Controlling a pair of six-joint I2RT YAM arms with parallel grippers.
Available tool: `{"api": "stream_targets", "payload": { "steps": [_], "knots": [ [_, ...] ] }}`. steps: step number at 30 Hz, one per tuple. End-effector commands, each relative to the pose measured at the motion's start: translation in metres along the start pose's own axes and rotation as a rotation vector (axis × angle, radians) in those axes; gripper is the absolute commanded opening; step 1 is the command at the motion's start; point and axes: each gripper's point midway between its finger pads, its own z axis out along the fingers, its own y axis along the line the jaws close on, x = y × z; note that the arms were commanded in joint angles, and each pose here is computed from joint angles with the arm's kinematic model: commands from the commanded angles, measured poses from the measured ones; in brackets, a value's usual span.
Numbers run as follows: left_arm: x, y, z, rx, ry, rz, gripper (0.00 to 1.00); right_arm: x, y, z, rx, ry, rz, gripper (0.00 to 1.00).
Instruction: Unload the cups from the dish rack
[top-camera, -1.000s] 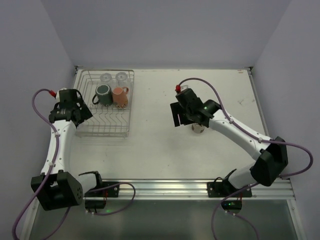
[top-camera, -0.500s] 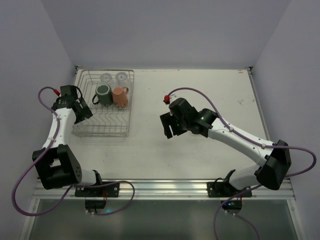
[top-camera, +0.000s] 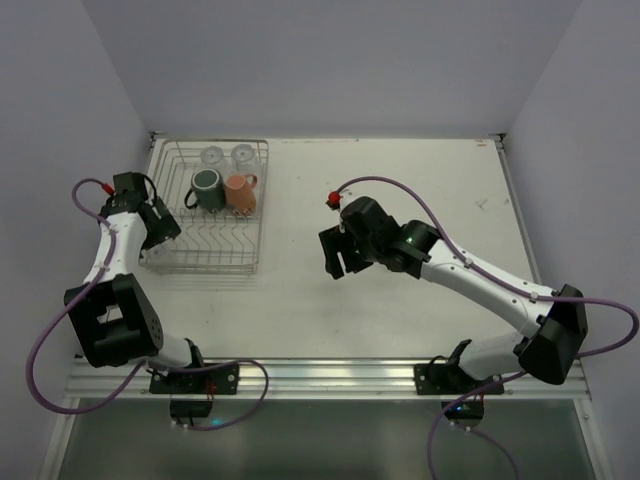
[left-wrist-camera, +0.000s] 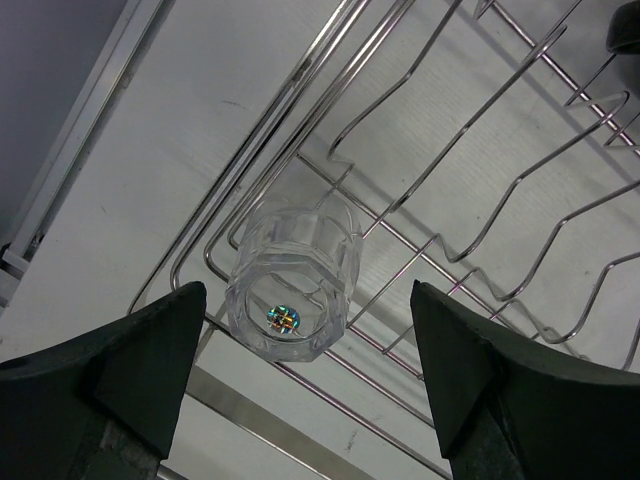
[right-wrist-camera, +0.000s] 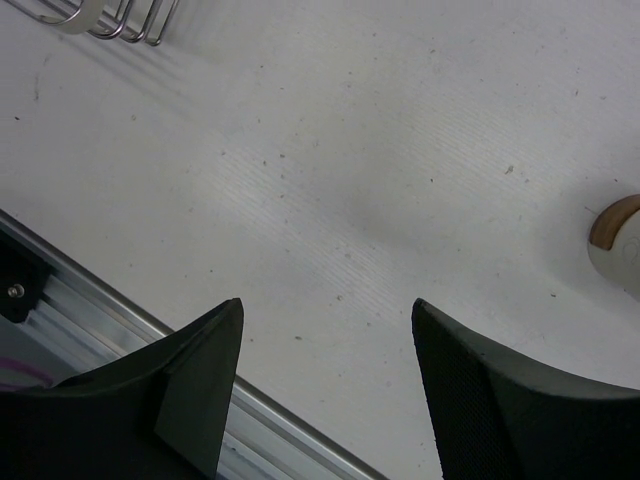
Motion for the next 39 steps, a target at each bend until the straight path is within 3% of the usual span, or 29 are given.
{"api": "stream_targets", "payload": {
  "steps": [1,6,18,22,26,27,32,39],
  "knots": [
    [-0.009,-0.002,0.004,0.024,-0.019,0.018,0.88,-0.007,0.008,-0.009,-0.044,-0.046,-0.019,0.7],
    [-0.001,0.002,0.014,0.006,0.011,0.022,0.86,-0.006,0.007,-0.01,-0.043,-0.046,-0.019,0.7],
    [0.009,0.008,0.023,0.013,0.046,0.012,0.55,-0.009,0.005,-0.013,-0.036,-0.06,-0.019,0.7],
    [0.009,0.003,0.022,0.039,0.044,0.01,0.4,-0.009,0.003,-0.013,-0.026,-0.059,-0.02,0.7],
    [0.003,0.003,0.015,0.043,0.031,0.01,0.04,-0.008,0.003,-0.01,-0.018,-0.051,-0.021,0.7],
    [0.001,0.002,0.01,0.047,0.021,0.003,0.0,-0.008,0.003,-0.008,-0.014,-0.044,-0.02,0.7],
    [-0.016,-0.003,-0.015,0.089,-0.038,-0.005,0.0,-0.011,-0.001,-0.006,0.017,-0.04,-0.019,0.7],
    [-0.041,-0.021,-0.084,0.224,-0.187,-0.018,0.0,-0.024,0.0,-0.008,0.028,-0.043,0.012,0.71]
  ]
}}
